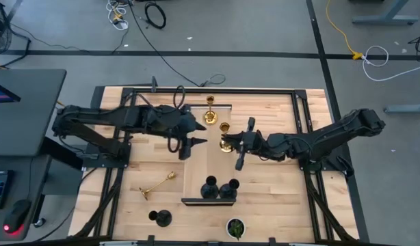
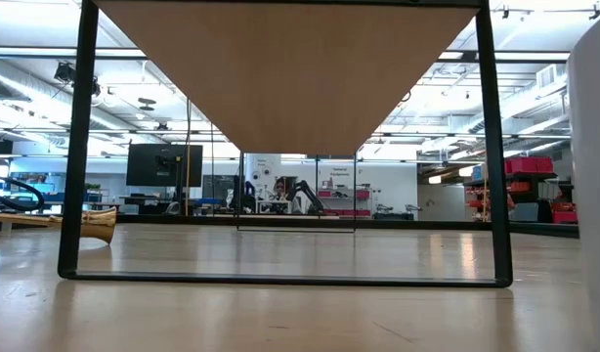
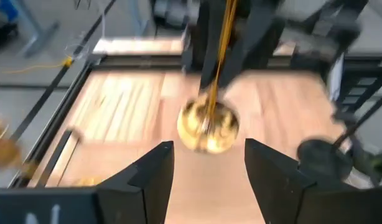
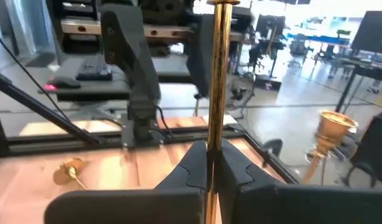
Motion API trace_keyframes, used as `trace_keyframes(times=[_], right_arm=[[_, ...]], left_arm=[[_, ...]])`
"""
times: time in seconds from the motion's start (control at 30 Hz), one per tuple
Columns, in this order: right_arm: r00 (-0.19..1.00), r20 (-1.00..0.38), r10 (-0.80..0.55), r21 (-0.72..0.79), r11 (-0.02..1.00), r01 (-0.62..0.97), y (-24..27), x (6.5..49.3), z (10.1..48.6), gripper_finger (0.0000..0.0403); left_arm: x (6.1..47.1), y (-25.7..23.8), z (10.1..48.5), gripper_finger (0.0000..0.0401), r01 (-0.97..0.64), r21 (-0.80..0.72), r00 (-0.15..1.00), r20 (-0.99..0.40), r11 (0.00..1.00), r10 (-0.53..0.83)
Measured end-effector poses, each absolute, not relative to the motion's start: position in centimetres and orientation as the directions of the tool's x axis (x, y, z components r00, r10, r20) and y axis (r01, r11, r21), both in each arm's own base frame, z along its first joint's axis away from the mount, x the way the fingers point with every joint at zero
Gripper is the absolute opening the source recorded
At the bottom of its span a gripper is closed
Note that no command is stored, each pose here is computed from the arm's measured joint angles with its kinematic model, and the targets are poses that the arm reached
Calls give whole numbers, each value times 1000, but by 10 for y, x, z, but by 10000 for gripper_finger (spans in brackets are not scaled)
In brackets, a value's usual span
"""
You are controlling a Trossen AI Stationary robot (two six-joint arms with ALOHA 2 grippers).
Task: Pick & Place candle stick holders
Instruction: Put the top gold candle holder on the shelf aligned with the gold candle holder
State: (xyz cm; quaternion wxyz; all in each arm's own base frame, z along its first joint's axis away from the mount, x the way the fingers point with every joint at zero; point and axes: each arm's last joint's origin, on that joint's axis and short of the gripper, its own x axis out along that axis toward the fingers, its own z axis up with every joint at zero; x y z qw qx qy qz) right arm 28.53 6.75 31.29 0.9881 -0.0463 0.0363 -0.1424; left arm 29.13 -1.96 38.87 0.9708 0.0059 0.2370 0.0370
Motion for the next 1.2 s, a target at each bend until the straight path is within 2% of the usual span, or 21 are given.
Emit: trace_keyframes(times=[0.23,0.37,0.7,0.87,1.2], right_arm=[[932,-110,-344,-116,936,332,59,274,316,4],[920,-115,-374,-113,925,362,46,273,310,4],[932,51,-359,28,933,358,-13,259,271,4],[926,30,-377,30,926,376,-33,259,266,4],[917,10,-399,25,917,399,-57,267,252,4]], left_arm=[[271,-20,384,183,-104,34,868,-484,994,108],[259,-19,368,182,-122,30,848,-516,992,120],[227,-13,319,181,-227,28,824,-528,974,207],[220,-12,301,181,-253,-12,849,-483,967,216],[220,-13,280,181,-266,-12,837,-498,964,225]])
